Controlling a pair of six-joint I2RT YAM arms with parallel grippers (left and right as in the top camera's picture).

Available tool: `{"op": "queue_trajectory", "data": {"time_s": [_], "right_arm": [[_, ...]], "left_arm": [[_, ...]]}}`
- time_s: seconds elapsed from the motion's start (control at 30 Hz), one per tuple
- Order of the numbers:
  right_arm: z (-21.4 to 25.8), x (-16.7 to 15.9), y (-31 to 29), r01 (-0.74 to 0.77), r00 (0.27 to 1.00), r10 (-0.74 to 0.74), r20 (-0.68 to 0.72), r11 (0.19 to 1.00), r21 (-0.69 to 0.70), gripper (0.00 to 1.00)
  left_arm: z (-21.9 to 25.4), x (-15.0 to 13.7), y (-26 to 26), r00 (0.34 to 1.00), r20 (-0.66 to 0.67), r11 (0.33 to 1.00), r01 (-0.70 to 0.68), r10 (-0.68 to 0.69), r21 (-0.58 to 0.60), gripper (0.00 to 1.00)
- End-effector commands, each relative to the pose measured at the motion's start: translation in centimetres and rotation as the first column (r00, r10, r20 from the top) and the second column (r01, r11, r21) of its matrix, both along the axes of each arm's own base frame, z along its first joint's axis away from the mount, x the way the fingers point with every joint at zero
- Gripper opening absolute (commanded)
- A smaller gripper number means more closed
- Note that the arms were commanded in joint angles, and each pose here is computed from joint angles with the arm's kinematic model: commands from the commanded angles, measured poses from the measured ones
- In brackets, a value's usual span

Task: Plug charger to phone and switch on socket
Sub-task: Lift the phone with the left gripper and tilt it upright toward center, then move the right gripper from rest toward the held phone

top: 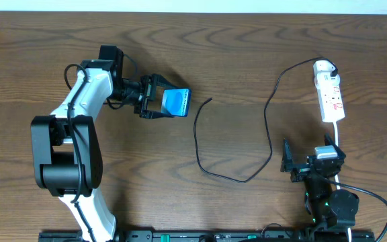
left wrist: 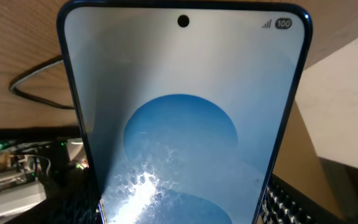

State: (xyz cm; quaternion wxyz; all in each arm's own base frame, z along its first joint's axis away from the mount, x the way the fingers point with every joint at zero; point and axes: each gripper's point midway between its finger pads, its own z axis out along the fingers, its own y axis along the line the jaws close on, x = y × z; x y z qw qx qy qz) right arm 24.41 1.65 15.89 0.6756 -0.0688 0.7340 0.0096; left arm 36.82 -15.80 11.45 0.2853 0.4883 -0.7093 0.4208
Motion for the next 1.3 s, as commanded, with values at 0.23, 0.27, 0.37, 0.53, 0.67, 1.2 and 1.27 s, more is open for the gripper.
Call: {"op": "queue_trajectory", "data": {"time_s": [0.23,0.27,0.37,0.53,0.67,1.2,1.27], "right_arm": [[-0.3,0.0,0.8,-0.038,0.999,0.039,-0.011,0.999,0.032,0.99],[-0.4,0.0,0.8,-0.039,0.999,0.04,-0.016,0.998,0.043,0.99],[-0.8,0.0,1.2,-0.059,0.997,0.063,-0.039,0.995,0.078,0.99],[-1.3,0.2,1.7,-0.081,0.994,0.087,-0.066,0.993,0.092,0.99],[-1.0,0.6,2.2,-0.109,0.991,0.116,-0.071,0.989,0.096,0.99],[0.0,3.4,3.9,-0.186,0.941,0.223,-0.253,0.969,0.162,0.99],[0.1,4.0,4.5,-0.213,0.925,0.259,-0.279,0.96,0.183,0.99]], "left_arm": [[3.8,0.3,-0.9,1.0,-0.021,0.987,-0.023,0.02,-0.156,0.56],[4.1,0.2,-1.0,1.0,-0.021,0.985,-0.022,0.018,-0.171,0.56],[4.6,0.3,-1.2,1.0,-0.01,0.979,-0.016,0.014,-0.204,0.56],[5.3,0.8,-1.4,1.0,0.007,0.971,-0.015,0.017,-0.24,0.52],[5.7,1.4,-1.5,0.999,0.023,0.965,-0.017,0.024,-0.26,0.52],[5.8,2.0,-1.5,0.998,0.051,0.966,-0.017,0.031,-0.258,0.52],[5.5,2.1,-1.4,0.998,0.052,0.97,-0.021,0.035,-0.241,0.52]]}}
